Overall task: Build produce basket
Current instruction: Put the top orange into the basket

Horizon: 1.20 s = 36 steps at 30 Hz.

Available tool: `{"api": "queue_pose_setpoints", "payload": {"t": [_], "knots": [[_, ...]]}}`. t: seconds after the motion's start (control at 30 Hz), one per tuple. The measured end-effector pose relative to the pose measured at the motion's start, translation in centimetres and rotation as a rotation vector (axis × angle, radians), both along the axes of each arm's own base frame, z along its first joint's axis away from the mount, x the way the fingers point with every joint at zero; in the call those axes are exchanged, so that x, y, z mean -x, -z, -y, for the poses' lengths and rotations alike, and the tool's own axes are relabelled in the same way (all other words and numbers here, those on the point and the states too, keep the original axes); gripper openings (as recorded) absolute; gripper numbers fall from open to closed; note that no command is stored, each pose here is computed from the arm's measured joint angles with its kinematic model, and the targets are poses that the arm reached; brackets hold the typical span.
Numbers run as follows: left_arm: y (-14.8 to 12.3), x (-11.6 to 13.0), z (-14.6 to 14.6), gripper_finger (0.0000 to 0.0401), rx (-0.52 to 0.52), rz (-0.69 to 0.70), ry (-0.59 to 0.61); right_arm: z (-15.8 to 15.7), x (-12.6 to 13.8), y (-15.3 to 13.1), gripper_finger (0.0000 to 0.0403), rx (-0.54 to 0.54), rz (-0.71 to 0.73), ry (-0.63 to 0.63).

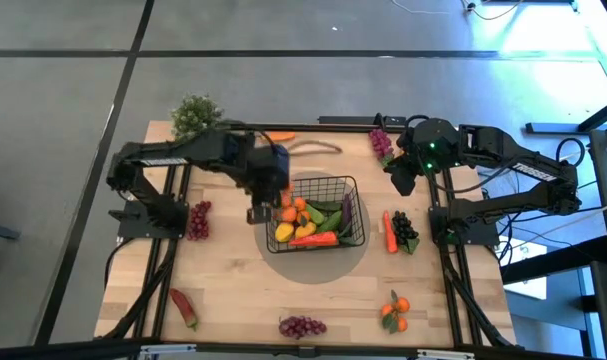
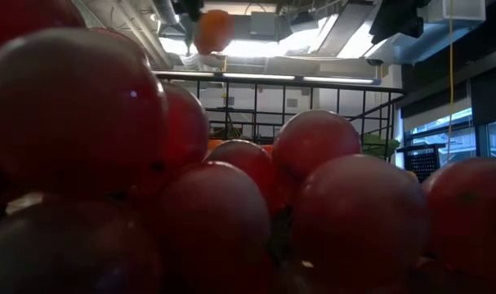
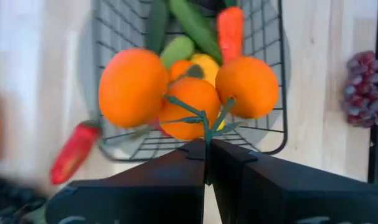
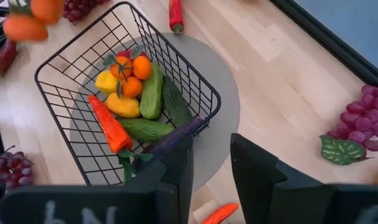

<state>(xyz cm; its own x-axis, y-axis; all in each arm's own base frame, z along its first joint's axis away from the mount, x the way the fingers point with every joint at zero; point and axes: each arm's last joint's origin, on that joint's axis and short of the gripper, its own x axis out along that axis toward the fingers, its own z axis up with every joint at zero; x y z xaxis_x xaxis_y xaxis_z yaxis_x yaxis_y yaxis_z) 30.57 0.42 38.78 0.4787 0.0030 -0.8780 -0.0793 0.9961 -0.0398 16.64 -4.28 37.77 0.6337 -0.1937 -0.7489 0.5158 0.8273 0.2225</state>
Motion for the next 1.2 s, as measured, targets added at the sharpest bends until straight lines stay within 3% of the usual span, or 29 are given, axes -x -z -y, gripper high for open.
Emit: {"api": "queue_pose_setpoints", "payload": {"t": [0.2,0.4,0.9,1.2], "knots": [[2.8,-2.3,1.2,0.0,0.069,-0.085,0.017,0.0,0.0,0.0,0.0095,0.016,-0.004,-0.02],[3.8,-3.2,1.1,0.0,0.116,-0.103,0.023,0.0,0.0,0.0,0.0095,0.033,-0.01,-0.042],[9.8,-6.0,-0.1,0.0,0.111,-0.379,-0.029,-0.1,0.0,0.0,0.0095,0.07,-0.019,-0.138],[11.7,-6.9,0.0,0.0003,0.106,-0.442,-0.049,-0.1,0.0,0.0,0.0095,0.074,-0.019,-0.144]]}}
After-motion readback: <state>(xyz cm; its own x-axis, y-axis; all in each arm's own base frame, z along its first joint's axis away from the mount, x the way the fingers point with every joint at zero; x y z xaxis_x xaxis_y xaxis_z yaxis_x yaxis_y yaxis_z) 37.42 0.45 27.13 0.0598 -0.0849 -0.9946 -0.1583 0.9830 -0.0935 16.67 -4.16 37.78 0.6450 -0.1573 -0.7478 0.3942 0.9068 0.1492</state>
